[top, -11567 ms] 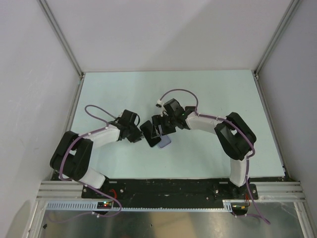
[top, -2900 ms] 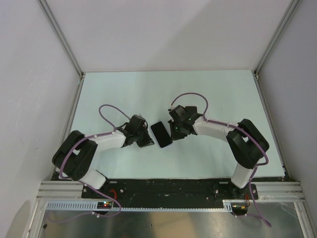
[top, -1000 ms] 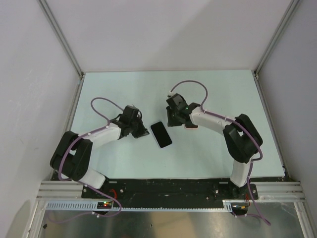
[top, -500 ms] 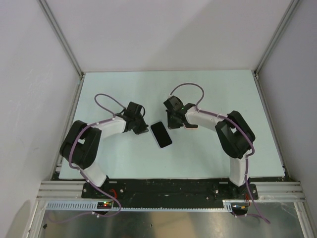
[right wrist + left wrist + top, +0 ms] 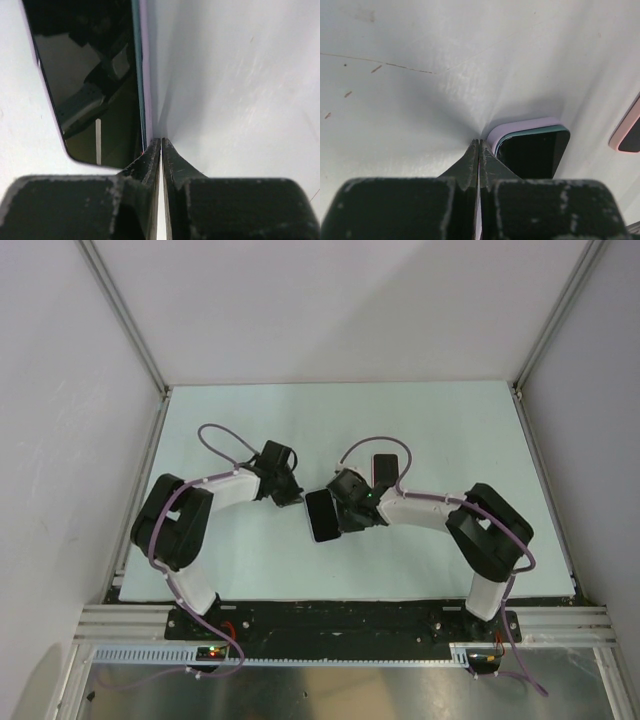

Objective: Put the phone into the phone case

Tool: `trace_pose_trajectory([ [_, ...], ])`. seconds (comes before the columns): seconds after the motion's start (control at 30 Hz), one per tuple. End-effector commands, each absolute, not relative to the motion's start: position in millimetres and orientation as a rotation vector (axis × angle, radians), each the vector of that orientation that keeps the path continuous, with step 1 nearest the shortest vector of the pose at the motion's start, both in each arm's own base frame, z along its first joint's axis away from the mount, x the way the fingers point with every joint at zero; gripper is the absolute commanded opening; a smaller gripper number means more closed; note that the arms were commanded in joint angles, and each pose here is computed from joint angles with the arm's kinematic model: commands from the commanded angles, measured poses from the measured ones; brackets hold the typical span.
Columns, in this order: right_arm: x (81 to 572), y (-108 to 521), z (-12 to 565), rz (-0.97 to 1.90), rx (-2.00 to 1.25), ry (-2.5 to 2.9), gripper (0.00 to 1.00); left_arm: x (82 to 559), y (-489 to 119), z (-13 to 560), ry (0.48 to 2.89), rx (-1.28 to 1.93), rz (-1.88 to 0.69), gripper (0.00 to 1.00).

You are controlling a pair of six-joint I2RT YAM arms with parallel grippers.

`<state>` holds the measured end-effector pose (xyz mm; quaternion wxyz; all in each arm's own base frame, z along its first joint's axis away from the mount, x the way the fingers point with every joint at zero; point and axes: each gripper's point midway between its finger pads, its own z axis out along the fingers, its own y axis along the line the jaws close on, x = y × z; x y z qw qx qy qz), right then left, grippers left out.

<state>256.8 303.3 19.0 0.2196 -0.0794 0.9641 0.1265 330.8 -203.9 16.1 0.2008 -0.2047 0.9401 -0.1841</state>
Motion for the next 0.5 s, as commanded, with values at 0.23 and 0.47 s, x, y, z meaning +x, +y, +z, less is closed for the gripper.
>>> trace_pose_trajectory([
  [0.23, 270, 286, 58, 0.454, -0.091, 2.599, 0.1, 328, -230, 25, 2.661, -0.378, -0.613, 0.0],
  [0.47, 324, 293, 87, 0.552, -0.04, 2.507, 0.11, 327, -249, 22, 2.707, -0.28, -0.669, 0.0],
])
